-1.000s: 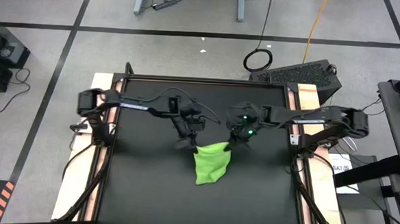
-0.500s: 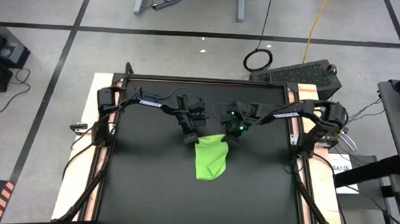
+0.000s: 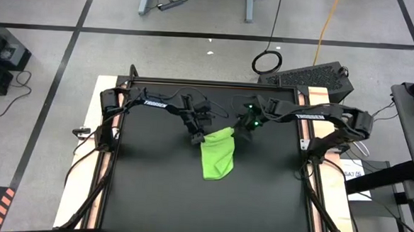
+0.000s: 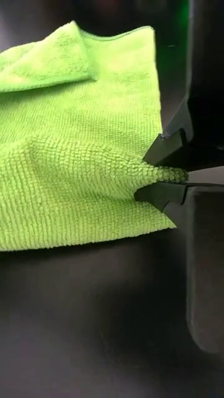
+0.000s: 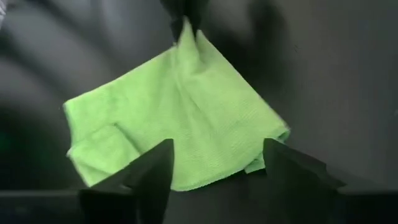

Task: Roll towel into tight, uniform cylinder
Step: Roll the green towel

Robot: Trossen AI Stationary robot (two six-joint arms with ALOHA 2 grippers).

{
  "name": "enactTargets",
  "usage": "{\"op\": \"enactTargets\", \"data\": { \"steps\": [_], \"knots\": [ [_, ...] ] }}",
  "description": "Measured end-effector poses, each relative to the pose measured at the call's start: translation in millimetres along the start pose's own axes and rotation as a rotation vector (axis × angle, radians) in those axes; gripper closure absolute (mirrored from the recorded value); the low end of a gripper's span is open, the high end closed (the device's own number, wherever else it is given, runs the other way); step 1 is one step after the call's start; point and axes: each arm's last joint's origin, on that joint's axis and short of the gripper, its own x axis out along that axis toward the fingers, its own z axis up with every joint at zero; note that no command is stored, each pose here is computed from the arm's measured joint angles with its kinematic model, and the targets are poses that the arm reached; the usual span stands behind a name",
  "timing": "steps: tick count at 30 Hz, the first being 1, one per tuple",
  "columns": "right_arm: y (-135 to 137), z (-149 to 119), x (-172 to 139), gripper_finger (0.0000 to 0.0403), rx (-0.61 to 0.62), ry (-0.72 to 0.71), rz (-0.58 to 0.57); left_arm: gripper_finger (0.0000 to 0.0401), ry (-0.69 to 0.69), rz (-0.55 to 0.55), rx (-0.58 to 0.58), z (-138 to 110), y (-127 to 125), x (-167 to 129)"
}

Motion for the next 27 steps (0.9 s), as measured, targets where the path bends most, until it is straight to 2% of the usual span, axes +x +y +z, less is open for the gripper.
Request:
{"op": "enactTargets", "data": {
  "steps": [3,6,9,13,15,22,27],
  "knots": [
    [8,1,-11,0.0150,-0.015,-0.015,0.027,0.0383,-0.001,0.003,-0.004,0,1,-1],
    [27,5,-12,0.0157,-0.067,-0.041,0.144,0.0383,-0.003,0.005,-0.006,0,3,-2],
    [49,2,3,0.0172,-0.137,-0.013,0.229,0.0382,-0.005,0.006,-0.004,0,3,-2],
    [69,-6,34,0.0193,-0.212,0.026,0.274,0.0382,-0.010,0.014,0.001,1,3,-2],
    [74,-9,48,0.0203,-0.221,0.035,0.269,0.0382,-0.010,0.015,0.001,1,3,-2],
    [74,-20,82,0.0231,-0.252,0.047,0.146,0.0382,-0.011,0.017,-0.003,1,3,-2],
    [73,-32,100,0.0245,-0.255,0.105,0.142,0.0382,-0.007,0.017,-0.008,0,3,-2]
  ]
}}
